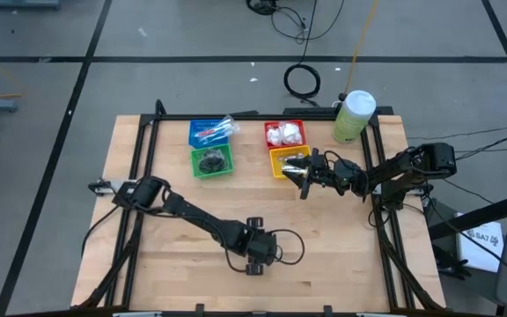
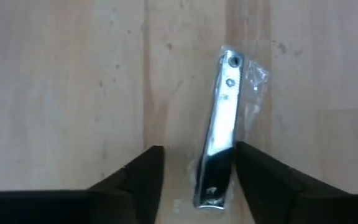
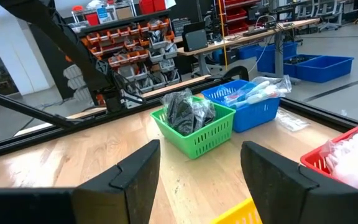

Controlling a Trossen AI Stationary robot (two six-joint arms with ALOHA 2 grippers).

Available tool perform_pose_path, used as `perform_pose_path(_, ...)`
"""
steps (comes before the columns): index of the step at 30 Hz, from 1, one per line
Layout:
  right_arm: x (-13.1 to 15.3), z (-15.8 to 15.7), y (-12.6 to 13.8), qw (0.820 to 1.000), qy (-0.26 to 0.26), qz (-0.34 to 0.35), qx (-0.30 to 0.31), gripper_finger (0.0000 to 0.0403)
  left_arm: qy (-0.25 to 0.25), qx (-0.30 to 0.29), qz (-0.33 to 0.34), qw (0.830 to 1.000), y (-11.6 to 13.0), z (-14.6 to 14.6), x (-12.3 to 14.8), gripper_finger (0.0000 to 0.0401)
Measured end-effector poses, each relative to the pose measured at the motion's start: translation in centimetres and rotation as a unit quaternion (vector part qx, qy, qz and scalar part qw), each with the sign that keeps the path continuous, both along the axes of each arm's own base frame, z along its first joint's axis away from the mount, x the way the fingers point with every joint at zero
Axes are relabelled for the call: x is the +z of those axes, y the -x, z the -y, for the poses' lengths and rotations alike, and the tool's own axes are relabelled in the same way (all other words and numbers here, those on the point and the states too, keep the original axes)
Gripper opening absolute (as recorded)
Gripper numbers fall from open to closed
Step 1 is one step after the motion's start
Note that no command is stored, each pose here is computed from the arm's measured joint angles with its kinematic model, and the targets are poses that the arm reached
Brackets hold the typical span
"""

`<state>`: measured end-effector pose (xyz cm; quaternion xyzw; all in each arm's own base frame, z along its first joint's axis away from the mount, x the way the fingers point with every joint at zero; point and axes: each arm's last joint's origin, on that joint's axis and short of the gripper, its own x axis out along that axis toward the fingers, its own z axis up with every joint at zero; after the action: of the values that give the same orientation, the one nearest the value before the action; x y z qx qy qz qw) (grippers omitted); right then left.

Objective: Pick & Place Travel size toiletries
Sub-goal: Put the nail cutter into the yellow bin

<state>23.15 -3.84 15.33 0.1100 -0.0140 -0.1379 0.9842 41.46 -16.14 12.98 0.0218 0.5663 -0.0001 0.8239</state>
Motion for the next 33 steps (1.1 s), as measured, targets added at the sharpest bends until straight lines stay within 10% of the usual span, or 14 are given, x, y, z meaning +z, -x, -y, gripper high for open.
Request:
perform_pose_path(14, 0.0, 0.0, 0.0, 1.000, -0.001, -0.002, 0.001, 0.0215, 0.014, -0.057, 0.005, 0.998, -0.6, -0.7, 0.2, 0.0035)
perform_pose_path(27, -0.2, -0.4, -0.1, 0.998, -0.010, -0.008, 0.061, 0.0215, -0.325, -0.016, 0.018, 0.945, 2.9, -3.9, 7.8, 0.0035)
perform_pose_path(33, 0.2, -0.8, -0.8, 0.996, -0.014, -0.007, 0.088, 0.0215, -0.364, 0.037, 0.063, 0.928, 4.2, -6.4, 12.6, 0.0035)
